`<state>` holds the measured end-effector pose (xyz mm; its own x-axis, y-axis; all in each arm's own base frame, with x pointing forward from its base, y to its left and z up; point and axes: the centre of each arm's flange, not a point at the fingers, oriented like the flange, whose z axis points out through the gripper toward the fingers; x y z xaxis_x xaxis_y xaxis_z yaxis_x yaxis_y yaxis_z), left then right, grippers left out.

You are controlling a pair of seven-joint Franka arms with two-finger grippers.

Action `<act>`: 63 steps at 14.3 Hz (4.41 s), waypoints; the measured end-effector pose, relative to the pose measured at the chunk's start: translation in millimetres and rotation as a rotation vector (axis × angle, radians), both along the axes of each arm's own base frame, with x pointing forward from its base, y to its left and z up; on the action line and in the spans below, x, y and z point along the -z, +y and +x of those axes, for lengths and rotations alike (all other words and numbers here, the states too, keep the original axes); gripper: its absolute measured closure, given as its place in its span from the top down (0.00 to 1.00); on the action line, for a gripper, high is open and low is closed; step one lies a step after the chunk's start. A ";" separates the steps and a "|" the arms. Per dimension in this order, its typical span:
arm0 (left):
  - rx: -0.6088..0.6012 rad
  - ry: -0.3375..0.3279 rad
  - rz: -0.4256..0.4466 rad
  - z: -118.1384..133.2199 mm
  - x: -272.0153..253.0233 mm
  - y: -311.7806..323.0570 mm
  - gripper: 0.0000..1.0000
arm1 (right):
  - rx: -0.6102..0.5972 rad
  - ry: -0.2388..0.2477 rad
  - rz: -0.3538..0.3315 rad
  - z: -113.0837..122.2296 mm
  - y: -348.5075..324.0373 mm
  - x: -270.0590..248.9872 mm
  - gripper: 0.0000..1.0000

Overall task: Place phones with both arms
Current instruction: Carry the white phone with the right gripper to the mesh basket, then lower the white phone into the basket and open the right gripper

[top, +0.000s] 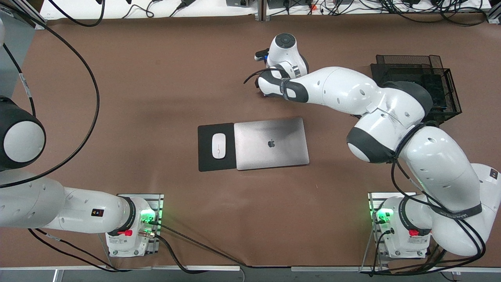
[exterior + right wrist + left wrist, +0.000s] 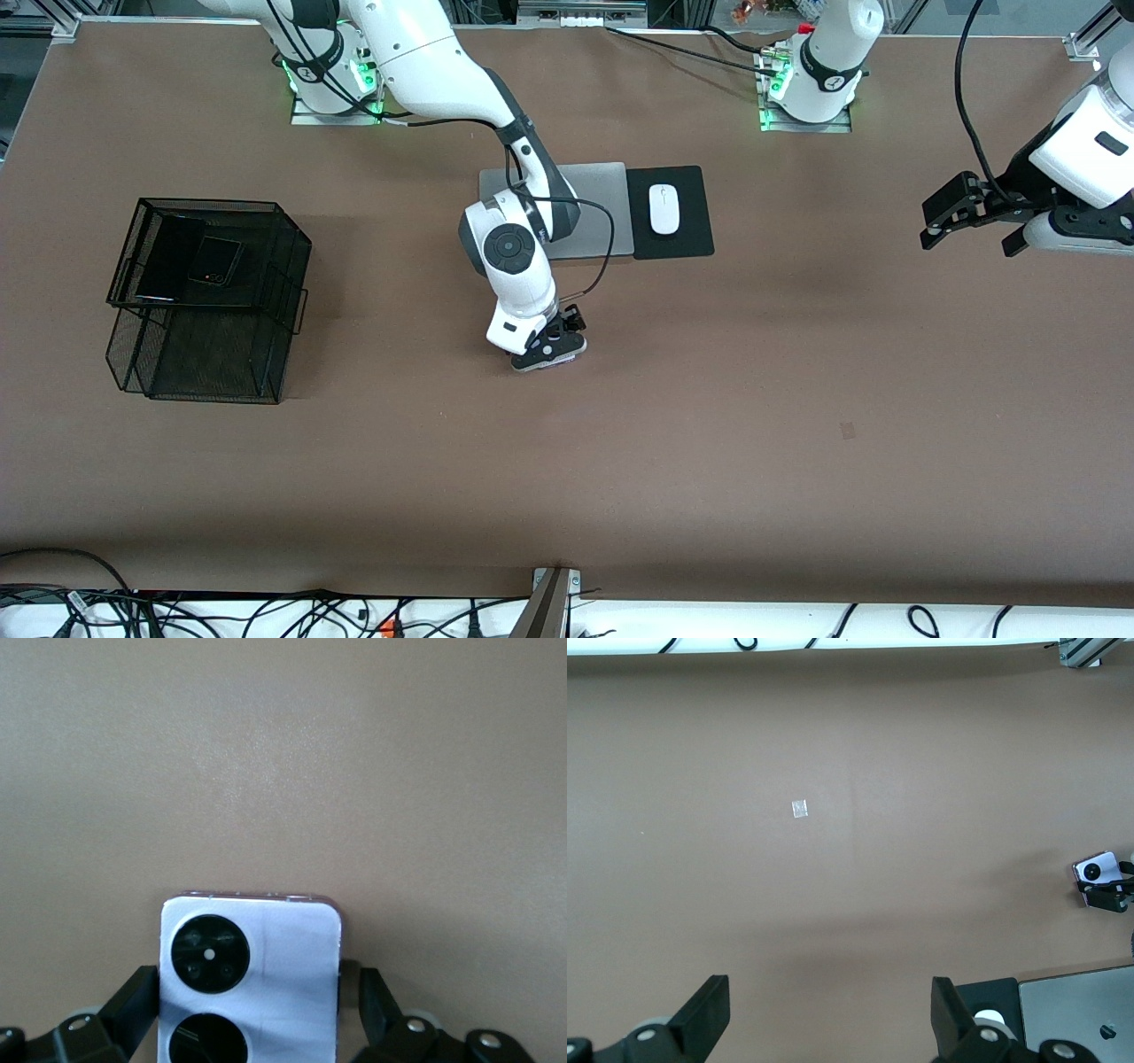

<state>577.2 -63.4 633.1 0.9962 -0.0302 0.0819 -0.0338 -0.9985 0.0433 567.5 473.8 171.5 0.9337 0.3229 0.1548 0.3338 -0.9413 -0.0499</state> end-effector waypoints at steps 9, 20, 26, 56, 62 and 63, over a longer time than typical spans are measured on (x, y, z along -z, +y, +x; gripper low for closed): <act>-0.016 0.037 0.005 -1.3 6.9 9.3 1.00 | -0.002 -0.014 0.006 0.6 1.8 -0.6 0.85; -0.029 0.050 0.022 -1.8 8.6 18.8 1.00 | 0.210 0.141 -0.089 73.6 -191.4 -257.5 0.85; -0.033 0.050 0.026 -1.7 8.7 21.0 1.00 | 0.324 0.282 -0.171 73.0 -412.4 -310.4 0.85; -0.050 0.058 0.028 -1.0 10.6 30.9 1.00 | 0.321 0.252 -0.223 88.6 -549.1 -107.1 0.85; -0.053 0.063 0.028 -1.3 10.9 32.8 1.00 | 0.335 0.247 -0.212 88.8 -555.8 -105.0 0.85; -0.053 0.063 0.028 -1.3 10.9 33.1 1.00 | 0.333 0.249 -0.210 88.8 -554.8 -103.3 0.85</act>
<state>575.8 -30.3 622.2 0.9996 0.0215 0.0192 0.0212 -0.9997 0.0152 656.3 -81.0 274.8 0.9923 -0.0001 -0.1242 0.0140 -0.9935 0.1127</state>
